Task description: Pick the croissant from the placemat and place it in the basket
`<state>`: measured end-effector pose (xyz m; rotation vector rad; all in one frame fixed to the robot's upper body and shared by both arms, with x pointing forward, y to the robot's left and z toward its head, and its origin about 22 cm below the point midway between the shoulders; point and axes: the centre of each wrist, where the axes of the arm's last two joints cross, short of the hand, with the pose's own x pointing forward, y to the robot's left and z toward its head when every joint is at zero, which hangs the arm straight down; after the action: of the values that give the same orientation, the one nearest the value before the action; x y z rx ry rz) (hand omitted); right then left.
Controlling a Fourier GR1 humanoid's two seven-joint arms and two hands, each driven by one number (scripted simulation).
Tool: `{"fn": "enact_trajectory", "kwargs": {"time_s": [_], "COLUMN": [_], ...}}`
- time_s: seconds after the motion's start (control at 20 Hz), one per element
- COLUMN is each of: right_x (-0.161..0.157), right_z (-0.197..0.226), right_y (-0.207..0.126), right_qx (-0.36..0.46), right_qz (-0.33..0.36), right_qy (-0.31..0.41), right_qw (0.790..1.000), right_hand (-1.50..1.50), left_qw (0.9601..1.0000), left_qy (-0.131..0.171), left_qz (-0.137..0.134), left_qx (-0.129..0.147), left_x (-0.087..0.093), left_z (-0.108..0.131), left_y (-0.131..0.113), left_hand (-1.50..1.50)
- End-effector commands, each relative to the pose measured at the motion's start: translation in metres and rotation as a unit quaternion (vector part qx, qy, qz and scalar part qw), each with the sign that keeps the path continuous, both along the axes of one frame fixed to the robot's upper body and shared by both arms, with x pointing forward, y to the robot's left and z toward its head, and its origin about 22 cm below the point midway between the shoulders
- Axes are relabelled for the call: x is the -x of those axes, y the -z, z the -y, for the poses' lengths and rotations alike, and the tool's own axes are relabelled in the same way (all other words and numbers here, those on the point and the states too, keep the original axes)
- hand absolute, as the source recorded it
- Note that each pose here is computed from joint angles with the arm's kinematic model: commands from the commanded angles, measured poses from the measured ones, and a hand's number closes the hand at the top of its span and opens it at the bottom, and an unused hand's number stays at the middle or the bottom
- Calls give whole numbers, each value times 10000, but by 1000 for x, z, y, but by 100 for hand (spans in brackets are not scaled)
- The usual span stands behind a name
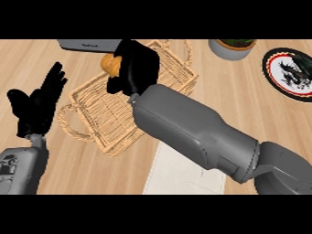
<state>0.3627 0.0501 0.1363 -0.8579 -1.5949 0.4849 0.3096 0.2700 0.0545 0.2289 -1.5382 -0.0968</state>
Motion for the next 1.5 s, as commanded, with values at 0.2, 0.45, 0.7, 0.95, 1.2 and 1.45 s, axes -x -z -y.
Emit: {"fn": "enact_trajectory", "kwargs": {"time_s": [0.2,0.45,0.7,0.95,1.2,1.45], "right_x": [-20,-27,-31,-25,-44,-41], "right_z": [-2,-3,-1,3,22,27], "right_y": [-7,-25,-28,-9,-3,14], "right_qx": [2810,2963,2918,3263,3262,3284], "right_qz": [764,828,661,-404,-738,-607], "right_qy": [-148,-144,-7,15,-80,-54], "right_qw": [9566,9514,9542,9444,9424,9426], "right_hand": [150,150,150,150,150,150], "left_qw": [9998,9999,10000,10000,9999,10000], "left_qy": [-194,-98,17,-33,-87,-4], "left_qz": [1,14,5,67,68,60], "left_qx": [63,36,95,-21,48,-4], "left_x": [-2,6,-1,4,-3,-2], "left_z": [3,-7,-7,5,2,4], "left_y": [3,-2,0,0,3,11], "left_hand": [0,0,0,0,0,0]}}
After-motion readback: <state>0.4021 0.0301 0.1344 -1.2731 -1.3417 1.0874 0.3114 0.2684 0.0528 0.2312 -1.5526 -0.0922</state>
